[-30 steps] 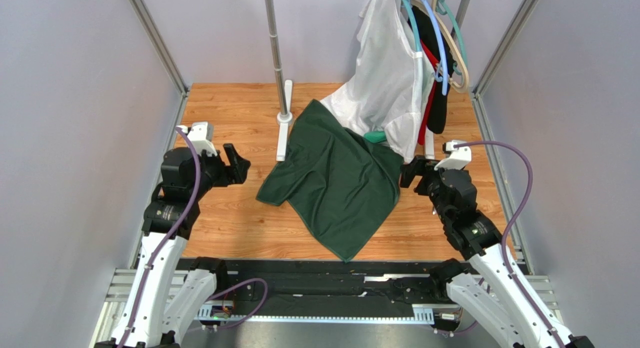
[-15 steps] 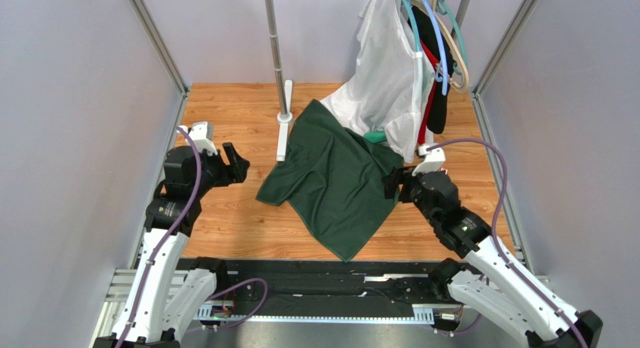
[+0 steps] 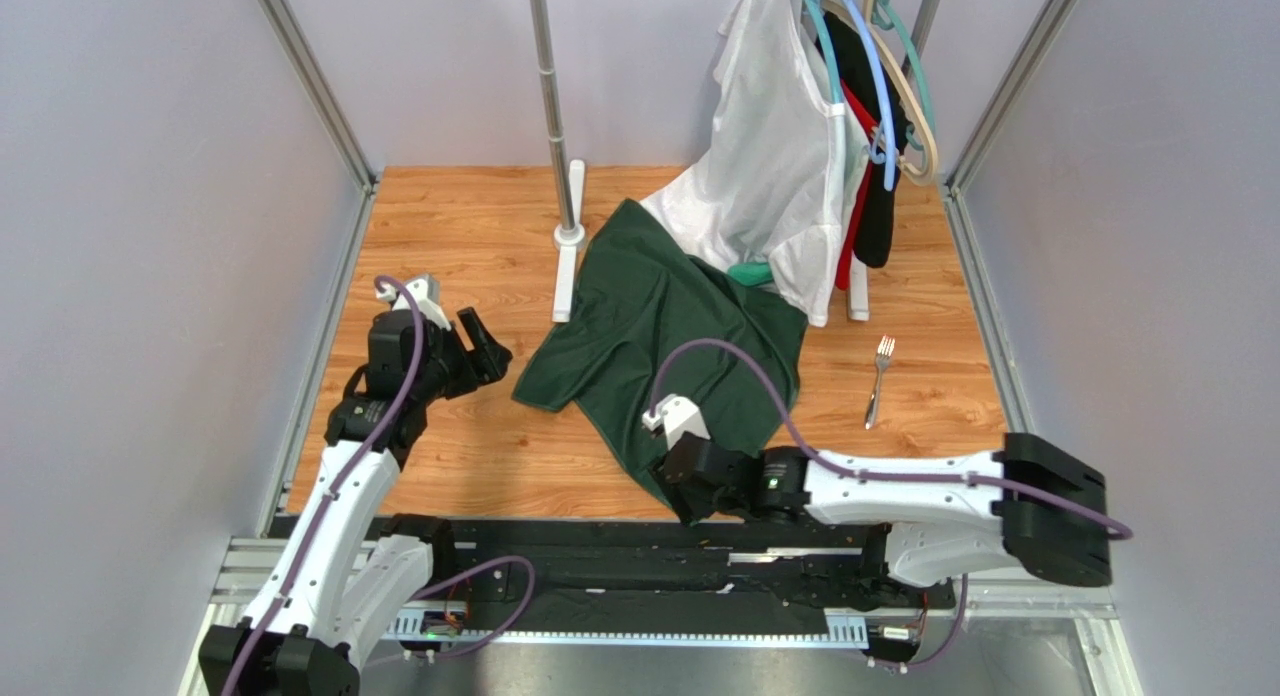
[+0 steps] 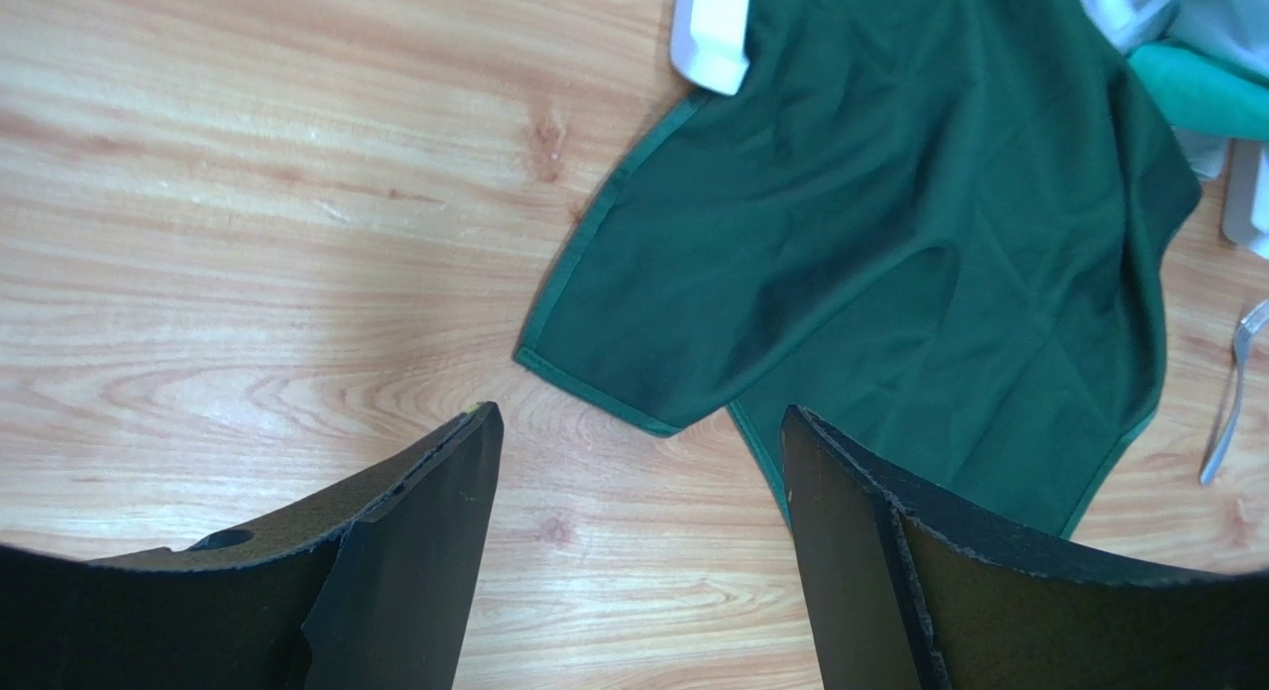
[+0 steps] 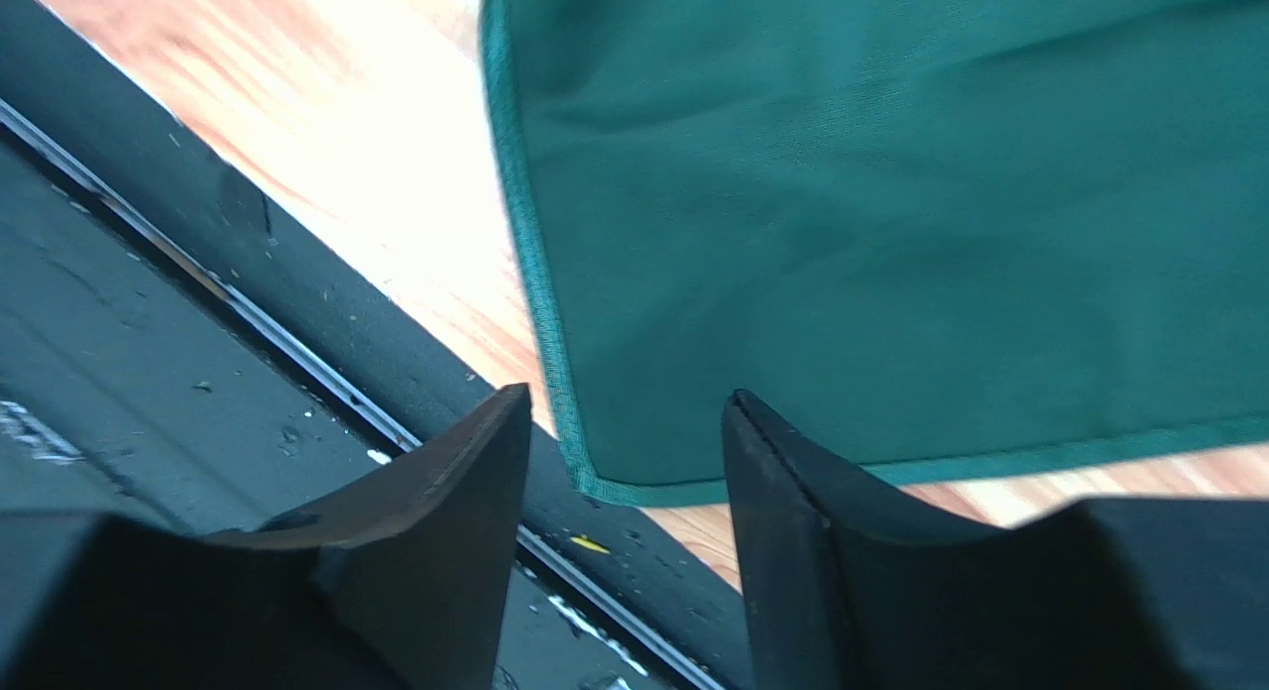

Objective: Fold the napkin, place the utensils inside, and roll it up
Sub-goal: Flatten the napkin out

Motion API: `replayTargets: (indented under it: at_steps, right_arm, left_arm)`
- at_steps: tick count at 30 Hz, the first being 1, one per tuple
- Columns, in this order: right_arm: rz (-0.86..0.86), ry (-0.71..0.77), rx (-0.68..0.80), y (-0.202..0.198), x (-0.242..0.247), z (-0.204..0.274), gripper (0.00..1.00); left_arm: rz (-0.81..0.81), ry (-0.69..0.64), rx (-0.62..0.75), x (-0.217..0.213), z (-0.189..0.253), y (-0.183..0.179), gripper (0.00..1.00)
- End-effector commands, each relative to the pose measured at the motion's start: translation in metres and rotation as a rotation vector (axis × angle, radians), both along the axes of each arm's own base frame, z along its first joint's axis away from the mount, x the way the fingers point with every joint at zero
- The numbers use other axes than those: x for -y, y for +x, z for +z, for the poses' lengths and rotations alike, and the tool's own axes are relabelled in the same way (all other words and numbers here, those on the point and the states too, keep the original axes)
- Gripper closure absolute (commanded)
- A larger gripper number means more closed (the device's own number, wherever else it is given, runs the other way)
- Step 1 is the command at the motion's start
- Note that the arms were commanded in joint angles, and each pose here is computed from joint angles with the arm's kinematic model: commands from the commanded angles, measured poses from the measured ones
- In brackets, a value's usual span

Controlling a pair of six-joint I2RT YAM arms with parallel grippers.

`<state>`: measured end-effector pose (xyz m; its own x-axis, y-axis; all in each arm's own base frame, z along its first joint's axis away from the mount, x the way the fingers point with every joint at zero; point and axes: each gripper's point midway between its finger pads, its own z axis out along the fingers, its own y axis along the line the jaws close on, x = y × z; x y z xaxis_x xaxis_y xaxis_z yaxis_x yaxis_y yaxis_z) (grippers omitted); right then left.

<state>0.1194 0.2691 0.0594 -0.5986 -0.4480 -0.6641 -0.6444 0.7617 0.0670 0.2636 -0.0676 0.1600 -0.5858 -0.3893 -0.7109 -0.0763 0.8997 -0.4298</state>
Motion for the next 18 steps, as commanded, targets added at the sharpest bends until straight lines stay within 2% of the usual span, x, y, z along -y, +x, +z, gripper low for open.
replayTargets:
  at_steps: [1, 10, 18]
  right_arm:
    - [0.033, -0.002, 0.001, -0.004, -0.033, 0.002, 0.48]
    - [0.075, -0.034, -0.029, -0.012, -0.043, -0.011, 0.55]
    - [0.074, -0.089, -0.065, -0.017, -0.035, -0.029, 0.71]
  left_arm:
    - [0.024, -0.039, 0.000, 0.004, -0.010, 0.009, 0.22]
    - [0.050, -0.024, -0.068, 0.000, -0.037, 0.007, 0.23]
    - [0.051, -0.023, -0.138, 0.001, -0.058, 0.004, 0.21]
